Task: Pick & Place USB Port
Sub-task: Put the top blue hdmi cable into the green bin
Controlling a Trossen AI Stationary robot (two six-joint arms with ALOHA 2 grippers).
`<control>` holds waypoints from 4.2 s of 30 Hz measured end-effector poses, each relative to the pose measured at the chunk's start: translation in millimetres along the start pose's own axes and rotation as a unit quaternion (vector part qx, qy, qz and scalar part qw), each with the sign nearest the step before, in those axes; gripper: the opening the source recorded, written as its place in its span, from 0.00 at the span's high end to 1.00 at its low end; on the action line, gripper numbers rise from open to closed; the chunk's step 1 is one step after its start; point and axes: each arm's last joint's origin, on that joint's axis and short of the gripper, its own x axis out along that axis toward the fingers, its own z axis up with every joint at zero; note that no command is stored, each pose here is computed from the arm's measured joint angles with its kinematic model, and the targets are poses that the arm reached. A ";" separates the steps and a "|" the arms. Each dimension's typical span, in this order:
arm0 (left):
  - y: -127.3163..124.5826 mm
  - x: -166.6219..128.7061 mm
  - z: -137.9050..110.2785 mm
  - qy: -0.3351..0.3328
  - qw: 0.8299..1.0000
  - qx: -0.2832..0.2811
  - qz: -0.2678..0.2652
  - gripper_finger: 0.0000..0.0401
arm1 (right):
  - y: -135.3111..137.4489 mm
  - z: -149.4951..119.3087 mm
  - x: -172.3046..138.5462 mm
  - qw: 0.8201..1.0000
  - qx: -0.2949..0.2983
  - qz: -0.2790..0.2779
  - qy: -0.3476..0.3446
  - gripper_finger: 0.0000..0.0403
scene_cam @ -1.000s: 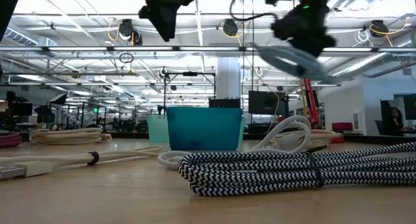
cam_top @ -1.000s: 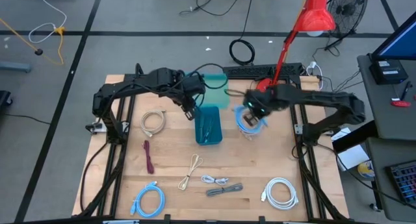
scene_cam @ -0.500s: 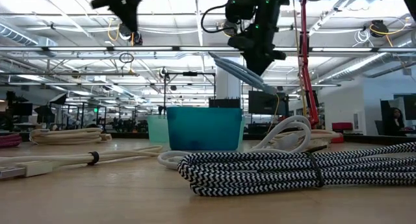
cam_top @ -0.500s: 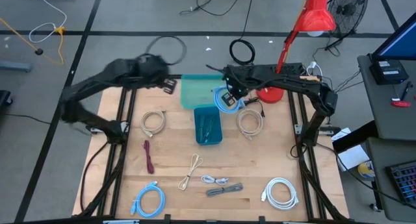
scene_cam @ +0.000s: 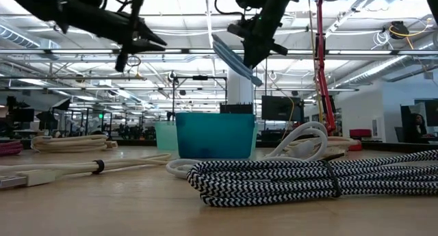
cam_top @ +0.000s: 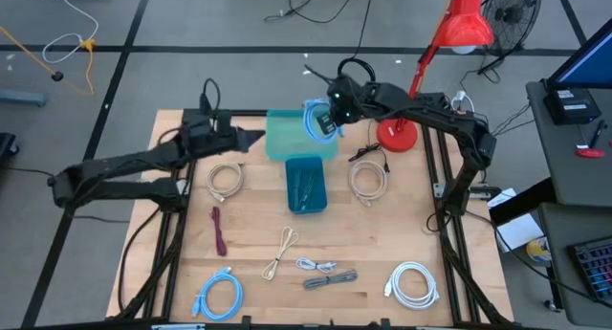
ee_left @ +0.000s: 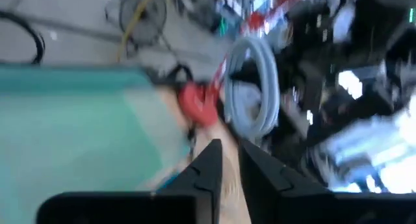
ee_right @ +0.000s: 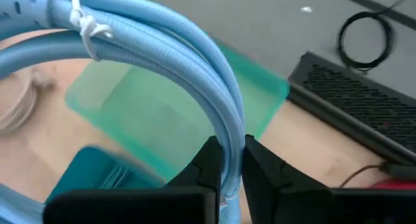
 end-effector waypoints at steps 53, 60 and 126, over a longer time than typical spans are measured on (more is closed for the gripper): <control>-49.8 108.4 42.2 0.058 0.995 0.065 0.047 0.40 | 13.3 9.9 -3.3 0.997 0.022 0.053 -0.061 0.93; -40.6 116.4 34.6 0.099 0.993 0.033 0.045 0.82 | 15.3 10.8 -3.5 0.996 0.019 0.058 -0.069 0.93; -4.9 120.9 51.5 0.486 0.816 -0.093 -0.301 0.93 | 22.9 -63.1 -57.2 0.929 0.051 0.363 -0.051 0.59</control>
